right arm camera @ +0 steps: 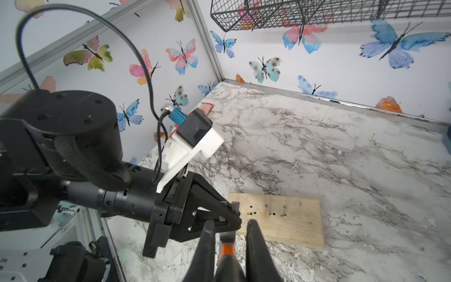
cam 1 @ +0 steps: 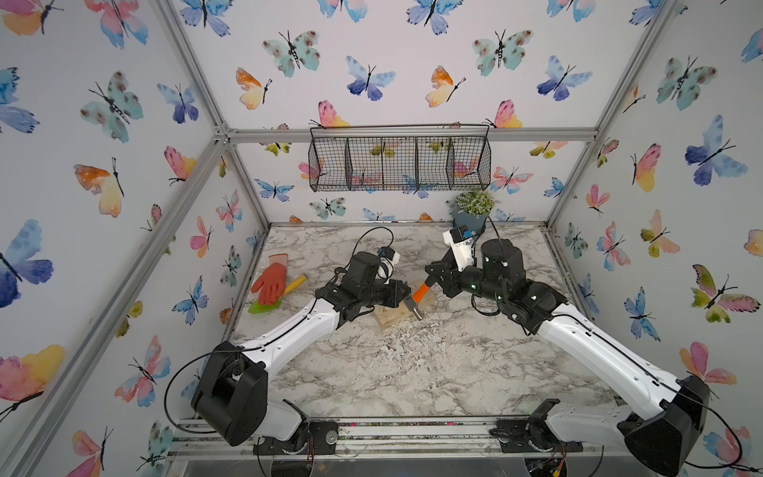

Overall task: Use a claw hammer to pull out a nail
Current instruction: Adjust the hammer, then adjust the mounting plate at the center of the board.

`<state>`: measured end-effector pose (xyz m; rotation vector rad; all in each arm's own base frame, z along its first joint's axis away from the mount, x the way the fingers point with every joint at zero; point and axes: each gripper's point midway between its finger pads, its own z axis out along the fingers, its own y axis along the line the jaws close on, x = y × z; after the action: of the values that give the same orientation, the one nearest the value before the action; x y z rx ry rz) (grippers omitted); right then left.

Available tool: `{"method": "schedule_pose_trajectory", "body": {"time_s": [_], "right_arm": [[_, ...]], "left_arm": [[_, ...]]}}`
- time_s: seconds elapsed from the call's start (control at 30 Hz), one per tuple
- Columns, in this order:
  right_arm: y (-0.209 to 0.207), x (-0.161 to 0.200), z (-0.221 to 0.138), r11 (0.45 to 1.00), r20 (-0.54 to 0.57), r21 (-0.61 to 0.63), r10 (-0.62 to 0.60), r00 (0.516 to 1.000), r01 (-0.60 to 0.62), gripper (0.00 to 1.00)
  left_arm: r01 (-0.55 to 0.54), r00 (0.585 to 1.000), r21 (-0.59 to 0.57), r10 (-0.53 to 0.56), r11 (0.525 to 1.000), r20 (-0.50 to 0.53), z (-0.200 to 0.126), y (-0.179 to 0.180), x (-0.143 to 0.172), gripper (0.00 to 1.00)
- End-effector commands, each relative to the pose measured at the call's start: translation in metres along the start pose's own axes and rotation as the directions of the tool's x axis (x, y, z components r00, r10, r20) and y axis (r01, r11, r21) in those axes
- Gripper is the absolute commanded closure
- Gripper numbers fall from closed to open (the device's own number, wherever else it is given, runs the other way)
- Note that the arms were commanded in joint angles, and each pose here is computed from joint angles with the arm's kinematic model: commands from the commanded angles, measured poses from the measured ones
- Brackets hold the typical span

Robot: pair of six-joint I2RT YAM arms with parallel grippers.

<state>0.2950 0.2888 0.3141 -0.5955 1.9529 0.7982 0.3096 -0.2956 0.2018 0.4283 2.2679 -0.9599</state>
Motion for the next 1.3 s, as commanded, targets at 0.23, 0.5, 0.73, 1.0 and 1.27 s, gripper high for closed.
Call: {"method": "schedule_pose_trajectory", "body": {"time_s": [0.23,0.5,0.73,1.0,1.27], "right_arm": [[-0.016,-0.005,-0.003,0.993,0.001,0.107,-0.048,0.999,0.048,0.97],[-0.037,-0.004,0.000,0.971,-0.035,0.220,-0.093,0.995,0.099,0.97],[-0.044,-0.003,0.017,0.965,-0.070,0.234,-0.106,0.992,0.119,0.97],[-0.056,0.001,0.015,0.957,-0.064,0.271,-0.086,0.994,0.100,0.97],[-0.062,0.004,0.011,0.954,-0.050,0.288,-0.071,0.996,0.083,0.97]], "left_arm": [[-0.033,0.995,-0.033,0.036,0.999,0.091,-0.009,-0.005,-0.028,0.48],[0.064,0.995,-0.131,-0.053,0.989,0.089,-0.017,0.029,-0.011,0.35],[0.175,0.984,-0.210,-0.178,0.962,0.004,0.006,0.048,0.037,0.45],[0.186,0.969,-0.180,-0.211,0.966,-0.129,0.041,0.045,0.081,0.58],[0.159,0.955,-0.243,-0.212,0.957,-0.207,0.053,0.066,0.110,0.59]]}}
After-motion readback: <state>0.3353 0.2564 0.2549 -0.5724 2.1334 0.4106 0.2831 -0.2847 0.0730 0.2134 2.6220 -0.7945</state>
